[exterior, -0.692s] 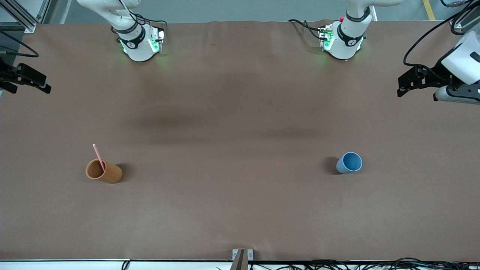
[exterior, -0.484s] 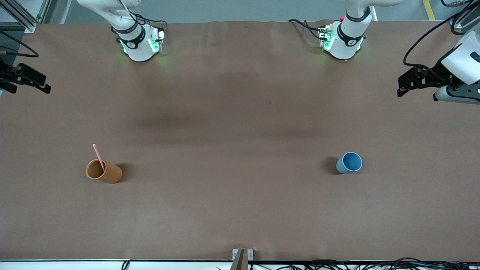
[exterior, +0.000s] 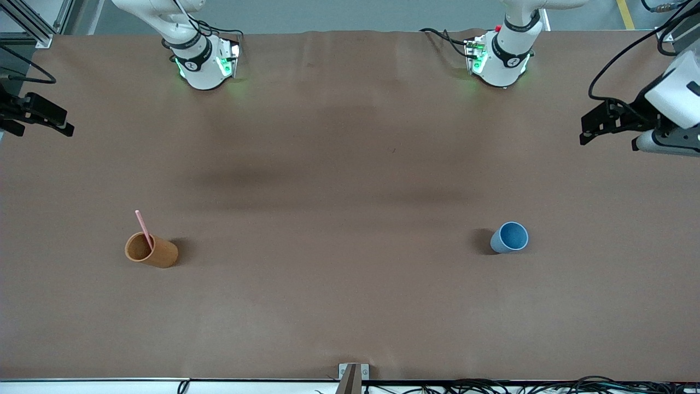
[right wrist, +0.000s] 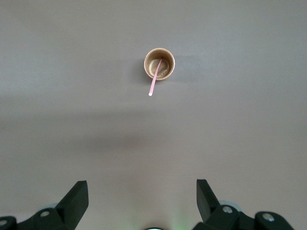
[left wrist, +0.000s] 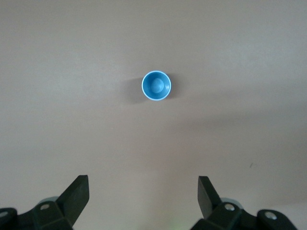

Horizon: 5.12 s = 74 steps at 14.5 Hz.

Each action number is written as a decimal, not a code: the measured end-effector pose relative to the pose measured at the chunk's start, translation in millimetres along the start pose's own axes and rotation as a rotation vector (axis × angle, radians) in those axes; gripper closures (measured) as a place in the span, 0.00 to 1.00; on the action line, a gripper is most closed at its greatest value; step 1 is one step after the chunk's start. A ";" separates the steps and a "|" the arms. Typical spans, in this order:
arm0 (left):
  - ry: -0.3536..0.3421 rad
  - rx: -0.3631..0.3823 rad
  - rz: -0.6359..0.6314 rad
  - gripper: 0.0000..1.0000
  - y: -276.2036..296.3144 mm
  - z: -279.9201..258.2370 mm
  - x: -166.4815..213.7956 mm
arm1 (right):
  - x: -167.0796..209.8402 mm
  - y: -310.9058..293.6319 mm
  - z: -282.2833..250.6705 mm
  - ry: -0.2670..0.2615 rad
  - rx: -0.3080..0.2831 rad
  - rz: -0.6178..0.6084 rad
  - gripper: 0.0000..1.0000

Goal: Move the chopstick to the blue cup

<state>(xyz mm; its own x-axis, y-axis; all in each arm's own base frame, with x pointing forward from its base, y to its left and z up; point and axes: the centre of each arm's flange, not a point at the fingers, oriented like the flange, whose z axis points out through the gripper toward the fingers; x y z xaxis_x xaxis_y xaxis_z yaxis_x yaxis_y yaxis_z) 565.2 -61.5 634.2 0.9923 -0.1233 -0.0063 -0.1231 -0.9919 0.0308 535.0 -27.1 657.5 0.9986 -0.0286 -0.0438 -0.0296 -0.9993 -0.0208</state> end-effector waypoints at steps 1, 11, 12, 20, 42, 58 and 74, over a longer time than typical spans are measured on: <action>-0.007 -0.005 -0.013 0.00 -8.5 16.9 11.3 | 0.0 0.5 0.1 0.000 0.000 0.001 0.00; -0.032 -0.004 -0.051 0.00 -28.1 318.3 82.8 | 43.7 16.2 116.1 0.110 -0.004 0.023 0.02; -0.037 -0.003 -0.052 0.00 -28.6 331.9 81.0 | 46.1 16.3 137.5 0.120 -0.004 0.023 0.02; -0.048 -0.002 -0.093 0.33 -26.2 382.6 80.7 | 33.7 10.9 266.6 0.167 -0.010 0.010 0.19; -0.004 -0.078 -0.467 0.95 340.1 339.3 32.4 | 58.9 4.9 221.0 0.109 -0.007 -0.002 0.91; -0.035 -0.032 -0.480 0.78 372.0 399.0 22.1 | 0.8 17.9 24.6 -0.151 0.007 0.024 0.91; 0.050 0.030 -0.121 0.00 88.2 94.6 52.7 | 7.0 -258.4 51.6 0.035 0.032 0.207 0.91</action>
<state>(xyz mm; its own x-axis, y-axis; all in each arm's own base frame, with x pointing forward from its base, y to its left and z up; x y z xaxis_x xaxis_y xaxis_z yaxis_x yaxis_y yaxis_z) 605.7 -158.3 542.0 0.9991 -0.0020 0.0415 -0.0021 -1.0000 0.0031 547.4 232.1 611.0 0.9721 -0.2341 -0.0157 -0.2346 -0.9710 -0.0464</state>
